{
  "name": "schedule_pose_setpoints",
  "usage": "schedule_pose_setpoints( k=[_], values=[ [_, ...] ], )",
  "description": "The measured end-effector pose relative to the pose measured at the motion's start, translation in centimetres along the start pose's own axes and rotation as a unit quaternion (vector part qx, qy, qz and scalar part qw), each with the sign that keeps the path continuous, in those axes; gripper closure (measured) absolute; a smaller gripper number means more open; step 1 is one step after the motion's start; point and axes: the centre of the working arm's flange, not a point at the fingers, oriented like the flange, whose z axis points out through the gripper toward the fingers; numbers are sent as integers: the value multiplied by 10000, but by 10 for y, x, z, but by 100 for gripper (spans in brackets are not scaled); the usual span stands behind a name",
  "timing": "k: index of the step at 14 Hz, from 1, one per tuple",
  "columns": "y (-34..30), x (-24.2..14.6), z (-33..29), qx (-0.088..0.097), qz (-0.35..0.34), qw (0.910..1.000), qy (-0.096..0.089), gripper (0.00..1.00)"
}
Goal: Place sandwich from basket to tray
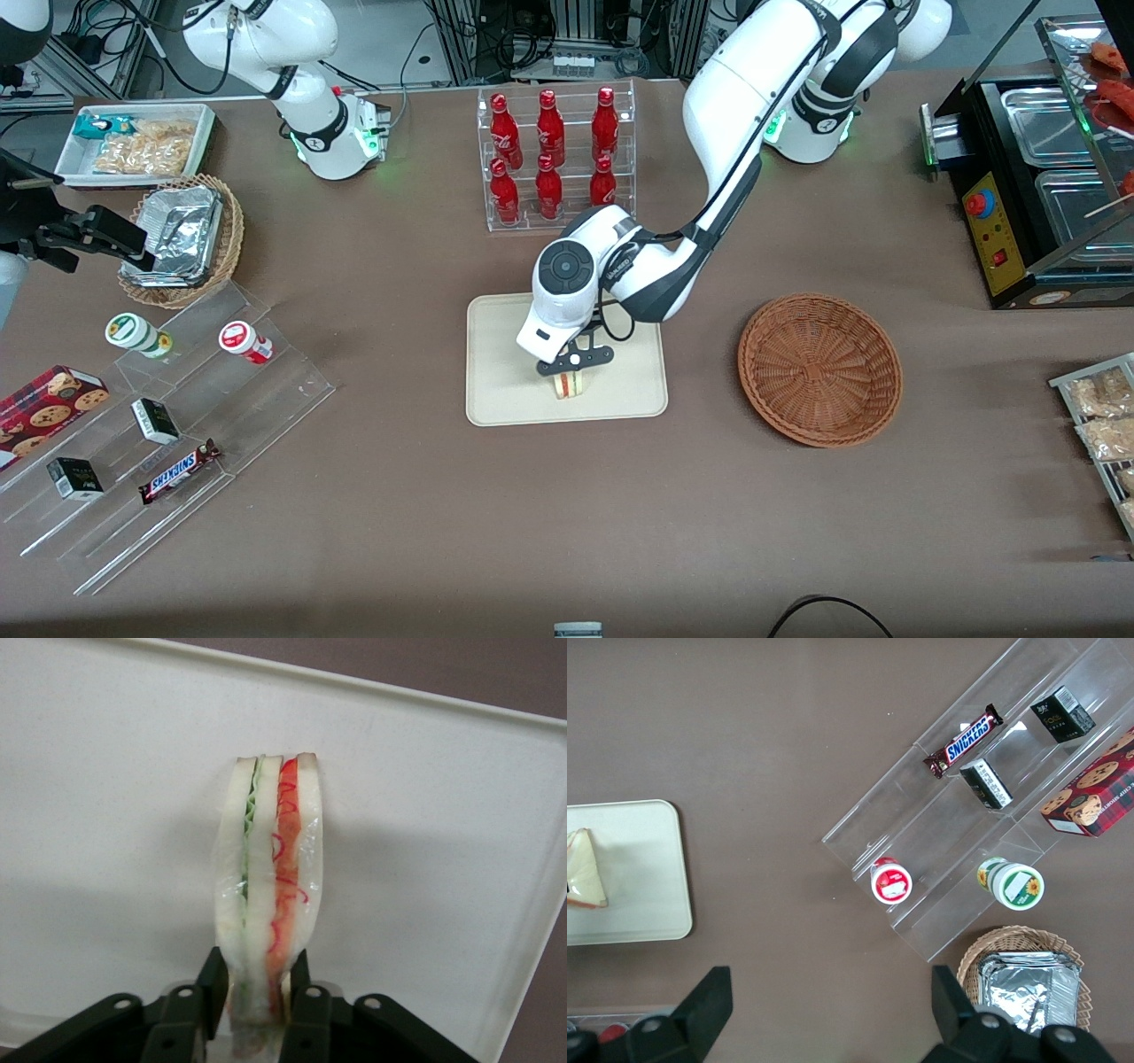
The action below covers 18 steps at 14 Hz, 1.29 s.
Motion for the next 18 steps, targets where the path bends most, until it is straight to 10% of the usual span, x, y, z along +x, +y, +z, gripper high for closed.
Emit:
schedule_pose_setpoints(
  k=[6, 13, 18],
  values=[
    [7, 0, -47, -113, 46, 9999, 111, 1],
    [-18, -7, -143, 303, 96, 9990, 319, 0],
    [-80, 28, -159, 1088, -387, 9933, 31, 0]
  ],
)
